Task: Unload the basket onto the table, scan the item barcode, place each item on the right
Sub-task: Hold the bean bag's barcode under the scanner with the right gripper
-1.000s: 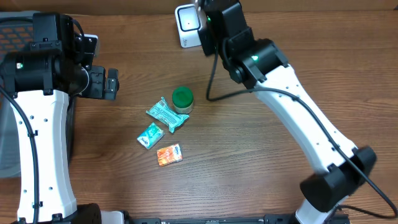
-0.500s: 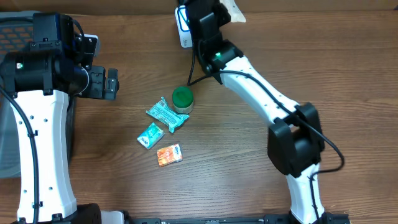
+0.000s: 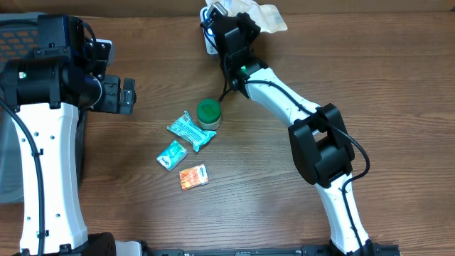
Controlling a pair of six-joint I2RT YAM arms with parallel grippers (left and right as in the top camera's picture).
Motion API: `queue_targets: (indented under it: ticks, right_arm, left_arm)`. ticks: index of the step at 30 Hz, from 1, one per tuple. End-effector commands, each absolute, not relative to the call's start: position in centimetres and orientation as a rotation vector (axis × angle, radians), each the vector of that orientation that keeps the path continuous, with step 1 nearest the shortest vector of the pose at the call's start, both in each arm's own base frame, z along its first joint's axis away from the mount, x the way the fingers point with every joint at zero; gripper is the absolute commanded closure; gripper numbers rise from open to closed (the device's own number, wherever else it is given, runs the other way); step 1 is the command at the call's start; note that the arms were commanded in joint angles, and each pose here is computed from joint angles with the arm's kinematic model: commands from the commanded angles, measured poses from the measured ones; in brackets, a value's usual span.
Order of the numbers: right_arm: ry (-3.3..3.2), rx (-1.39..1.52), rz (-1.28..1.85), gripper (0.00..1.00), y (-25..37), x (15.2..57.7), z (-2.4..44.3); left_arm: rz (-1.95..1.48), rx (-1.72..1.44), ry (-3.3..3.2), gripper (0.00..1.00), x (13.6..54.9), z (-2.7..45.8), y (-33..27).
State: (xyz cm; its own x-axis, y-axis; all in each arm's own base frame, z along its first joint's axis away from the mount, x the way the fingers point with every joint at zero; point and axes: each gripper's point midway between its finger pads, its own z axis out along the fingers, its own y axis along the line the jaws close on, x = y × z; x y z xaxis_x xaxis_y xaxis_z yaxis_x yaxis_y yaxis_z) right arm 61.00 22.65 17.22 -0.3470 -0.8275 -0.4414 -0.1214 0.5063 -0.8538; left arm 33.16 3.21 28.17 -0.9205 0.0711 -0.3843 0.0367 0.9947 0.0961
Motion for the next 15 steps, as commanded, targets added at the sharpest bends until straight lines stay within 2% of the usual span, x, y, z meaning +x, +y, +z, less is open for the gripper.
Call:
queue_targets:
  ticks: [1, 15]
  right_arm:
    - [1.802, -0.801, -0.942, 0.96, 22.4, 61.1, 16.5]
    - [1.828, -0.829, -0.933, 0.96, 22.2, 61.0, 15.6]
  left_arm:
    - [0.128, 0.093, 2.736, 0.00, 33.4, 28.3, 3.2]
    - [0.128, 0.093, 2.736, 0.00, 33.4, 28.3, 3.2]
